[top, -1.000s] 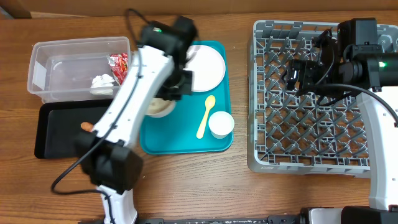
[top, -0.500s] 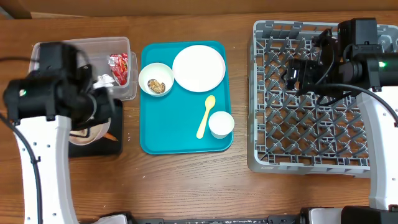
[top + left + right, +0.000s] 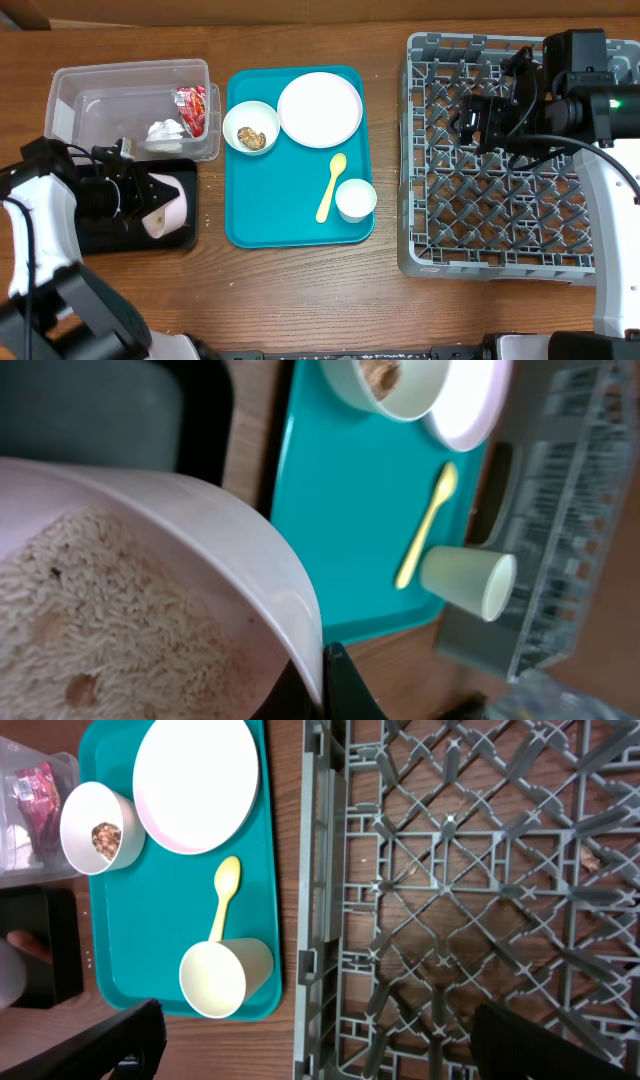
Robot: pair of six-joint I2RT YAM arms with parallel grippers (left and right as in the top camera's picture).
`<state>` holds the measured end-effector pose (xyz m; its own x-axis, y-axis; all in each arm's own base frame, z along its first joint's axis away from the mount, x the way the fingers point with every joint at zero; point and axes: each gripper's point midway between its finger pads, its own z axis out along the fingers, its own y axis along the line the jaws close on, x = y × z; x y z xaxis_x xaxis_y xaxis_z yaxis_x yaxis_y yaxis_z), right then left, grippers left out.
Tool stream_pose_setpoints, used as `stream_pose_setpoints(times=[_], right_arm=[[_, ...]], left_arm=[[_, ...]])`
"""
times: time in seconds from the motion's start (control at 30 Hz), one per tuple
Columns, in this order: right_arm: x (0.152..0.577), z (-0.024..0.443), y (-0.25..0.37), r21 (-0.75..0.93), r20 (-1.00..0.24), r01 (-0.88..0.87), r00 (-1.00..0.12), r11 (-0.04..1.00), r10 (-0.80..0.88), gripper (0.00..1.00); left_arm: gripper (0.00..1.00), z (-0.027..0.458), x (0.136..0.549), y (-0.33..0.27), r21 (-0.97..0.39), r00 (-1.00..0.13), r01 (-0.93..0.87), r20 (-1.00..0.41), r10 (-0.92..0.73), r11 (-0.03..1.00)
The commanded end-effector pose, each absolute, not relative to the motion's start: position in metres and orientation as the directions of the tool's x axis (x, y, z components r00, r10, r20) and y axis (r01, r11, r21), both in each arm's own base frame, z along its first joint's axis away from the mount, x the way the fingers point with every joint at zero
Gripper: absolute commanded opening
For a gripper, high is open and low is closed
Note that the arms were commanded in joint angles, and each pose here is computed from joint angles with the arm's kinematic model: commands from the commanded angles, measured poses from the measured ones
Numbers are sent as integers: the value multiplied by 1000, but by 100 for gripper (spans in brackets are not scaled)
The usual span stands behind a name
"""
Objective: Sort waste into correct bins and load items into the dishwasher
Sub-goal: 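Carry the pink bowl over the black tray and tip out the rice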
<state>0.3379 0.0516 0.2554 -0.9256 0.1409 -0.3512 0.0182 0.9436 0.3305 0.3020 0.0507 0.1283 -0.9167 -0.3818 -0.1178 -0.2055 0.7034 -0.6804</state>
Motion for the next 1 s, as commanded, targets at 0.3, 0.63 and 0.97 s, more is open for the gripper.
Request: stream_pose_setpoints(times=[0.3, 0.63, 0.97], right_arm=[[333, 254, 54, 341, -327, 27, -934, 940, 145, 100], [332, 254, 54, 341, -324, 28, -935, 940, 145, 100], [331, 253, 54, 341, -319, 30, -937, 940, 145, 100]], left_arm=[[4, 154, 336, 62, -963, -819, -16, -143, -556, 270], [4, 186, 331, 91, -997, -719, -8, -45, -694, 72], [4, 198, 327, 118, -996, -645, -48, 86, -759, -73]])
